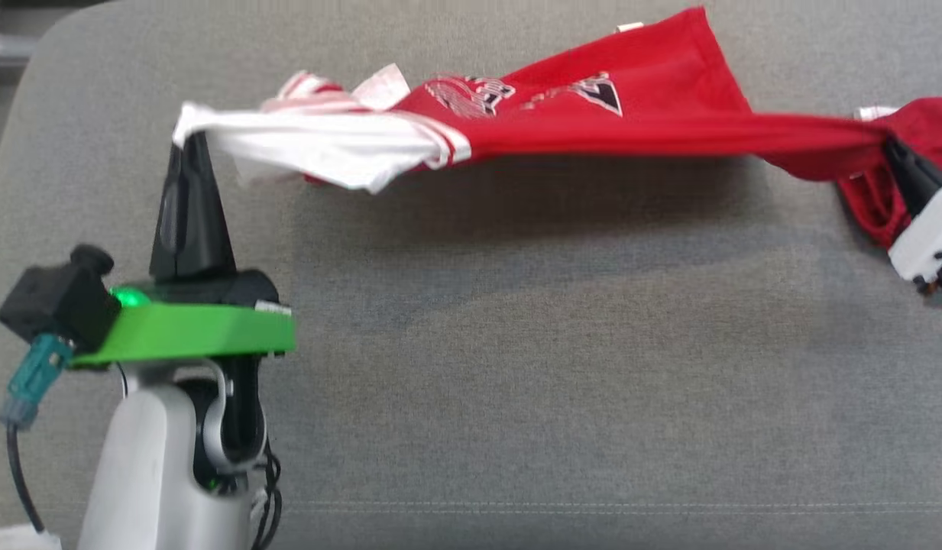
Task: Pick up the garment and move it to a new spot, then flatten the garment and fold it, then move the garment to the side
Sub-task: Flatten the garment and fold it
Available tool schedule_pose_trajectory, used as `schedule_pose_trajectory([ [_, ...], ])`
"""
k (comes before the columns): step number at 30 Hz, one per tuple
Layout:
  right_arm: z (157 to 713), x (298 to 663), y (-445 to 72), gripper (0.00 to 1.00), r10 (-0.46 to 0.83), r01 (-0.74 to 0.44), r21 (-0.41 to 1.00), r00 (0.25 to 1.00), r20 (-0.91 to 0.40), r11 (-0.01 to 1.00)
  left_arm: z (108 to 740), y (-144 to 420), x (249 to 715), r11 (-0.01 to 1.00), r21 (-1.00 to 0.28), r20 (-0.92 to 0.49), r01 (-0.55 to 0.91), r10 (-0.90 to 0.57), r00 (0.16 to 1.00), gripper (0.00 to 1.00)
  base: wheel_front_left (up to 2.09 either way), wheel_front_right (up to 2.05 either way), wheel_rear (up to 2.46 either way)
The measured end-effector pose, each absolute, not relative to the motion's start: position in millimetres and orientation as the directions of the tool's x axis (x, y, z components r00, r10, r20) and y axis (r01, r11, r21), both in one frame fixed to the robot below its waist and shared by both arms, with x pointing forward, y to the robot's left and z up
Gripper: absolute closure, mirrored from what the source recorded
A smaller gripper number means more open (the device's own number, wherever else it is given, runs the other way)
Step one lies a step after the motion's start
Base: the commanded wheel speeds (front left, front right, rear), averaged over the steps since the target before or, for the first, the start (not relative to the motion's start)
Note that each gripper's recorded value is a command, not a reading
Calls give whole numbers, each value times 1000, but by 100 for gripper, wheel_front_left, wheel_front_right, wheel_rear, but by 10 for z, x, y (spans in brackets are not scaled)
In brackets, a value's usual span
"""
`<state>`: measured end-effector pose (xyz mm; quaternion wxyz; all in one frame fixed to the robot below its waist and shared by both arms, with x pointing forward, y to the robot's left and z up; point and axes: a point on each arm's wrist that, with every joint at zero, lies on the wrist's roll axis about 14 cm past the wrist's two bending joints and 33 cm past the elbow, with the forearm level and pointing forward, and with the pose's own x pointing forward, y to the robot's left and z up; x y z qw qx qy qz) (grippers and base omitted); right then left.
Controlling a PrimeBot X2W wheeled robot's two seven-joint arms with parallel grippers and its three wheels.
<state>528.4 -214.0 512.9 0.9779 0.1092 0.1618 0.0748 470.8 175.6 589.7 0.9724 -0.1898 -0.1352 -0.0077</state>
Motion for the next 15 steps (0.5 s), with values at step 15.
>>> schedule_pose_trajectory([
  [15,4829,3952,-2082,100,195,-80,203,734,-650,976,5308,2080,3550,853,-484,14,-196,232,973,100,0,0,0],
])
